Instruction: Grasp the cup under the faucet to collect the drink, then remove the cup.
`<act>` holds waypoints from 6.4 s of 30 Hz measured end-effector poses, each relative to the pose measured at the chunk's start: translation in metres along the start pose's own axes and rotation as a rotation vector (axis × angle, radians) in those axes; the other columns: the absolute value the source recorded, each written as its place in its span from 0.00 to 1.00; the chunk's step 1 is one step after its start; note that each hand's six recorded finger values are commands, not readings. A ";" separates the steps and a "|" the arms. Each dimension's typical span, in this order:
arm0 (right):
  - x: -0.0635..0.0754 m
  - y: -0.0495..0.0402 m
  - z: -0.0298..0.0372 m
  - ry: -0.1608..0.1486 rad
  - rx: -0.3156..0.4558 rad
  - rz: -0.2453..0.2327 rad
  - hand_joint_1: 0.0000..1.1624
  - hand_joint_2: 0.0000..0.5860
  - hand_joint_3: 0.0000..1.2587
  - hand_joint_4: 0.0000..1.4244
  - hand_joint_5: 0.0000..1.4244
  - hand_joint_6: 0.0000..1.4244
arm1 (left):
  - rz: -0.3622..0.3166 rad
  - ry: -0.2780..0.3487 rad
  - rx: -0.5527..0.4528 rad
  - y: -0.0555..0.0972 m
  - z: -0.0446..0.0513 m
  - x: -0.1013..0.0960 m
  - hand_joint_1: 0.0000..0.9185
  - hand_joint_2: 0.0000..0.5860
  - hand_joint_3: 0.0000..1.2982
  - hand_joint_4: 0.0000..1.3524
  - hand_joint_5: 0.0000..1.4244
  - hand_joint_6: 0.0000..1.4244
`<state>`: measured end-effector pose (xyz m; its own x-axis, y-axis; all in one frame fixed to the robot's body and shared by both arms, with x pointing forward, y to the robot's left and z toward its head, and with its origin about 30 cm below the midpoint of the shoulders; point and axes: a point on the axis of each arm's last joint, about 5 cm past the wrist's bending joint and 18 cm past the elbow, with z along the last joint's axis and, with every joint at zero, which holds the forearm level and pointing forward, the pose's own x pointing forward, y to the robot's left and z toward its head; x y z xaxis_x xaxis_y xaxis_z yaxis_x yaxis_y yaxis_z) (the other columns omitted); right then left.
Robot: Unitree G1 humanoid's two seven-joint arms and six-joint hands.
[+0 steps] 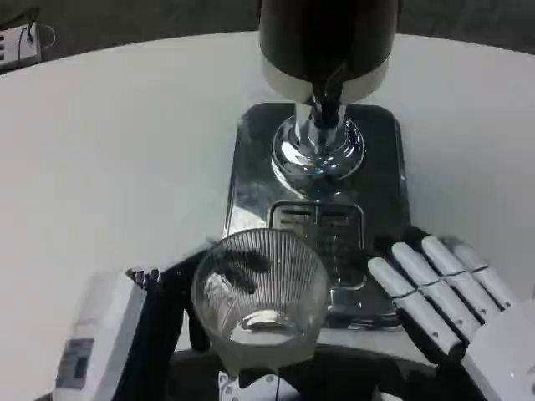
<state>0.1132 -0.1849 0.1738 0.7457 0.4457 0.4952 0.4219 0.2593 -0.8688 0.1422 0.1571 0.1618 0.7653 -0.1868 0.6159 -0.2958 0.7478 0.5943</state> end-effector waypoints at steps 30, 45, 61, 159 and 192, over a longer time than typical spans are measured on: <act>-0.010 -0.0029 -0.0005 0.045 -0.013 0.029 0.15 0.99 0.08 0.05 0.04 0.07 | 0.034 0.033 0.019 -0.006 -0.0172 0.012 0.90 0.00 0.81 0.81 0.80 0.98; -0.021 -0.0120 -0.0032 0.115 -0.031 0.035 0.16 0.99 0.08 0.05 0.04 0.07 | 0.021 0.020 0.071 -0.038 -0.0488 0.065 0.90 0.00 0.81 0.81 0.80 0.97; -0.025 -0.0149 -0.0057 0.139 -0.035 0.034 0.16 0.99 0.08 0.05 0.04 0.07 | 0.019 0.035 0.119 -0.070 -0.0660 0.108 0.90 0.00 0.81 0.81 0.80 0.97; -0.029 -0.0127 -0.0018 0.175 0.024 0.021 0.17 0.98 0.08 0.04 0.06 0.09 | -0.105 -0.336 -0.377 0.033 0.0327 0.136 0.00 0.27 0.00 0.00 0.00 0.00; -0.031 -0.0136 -0.0023 0.183 0.026 0.022 0.17 0.98 0.08 0.04 0.06 0.09 | -0.310 -0.273 -0.205 0.020 0.0373 0.134 0.00 0.27 0.00 0.00 0.01 0.00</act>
<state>0.0858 -0.2041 0.1704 0.8372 0.2885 0.4645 0.3925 0.2744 -0.8779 0.2172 0.1231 0.2751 0.6133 -0.5619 0.5550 0.0635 0.7355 0.6745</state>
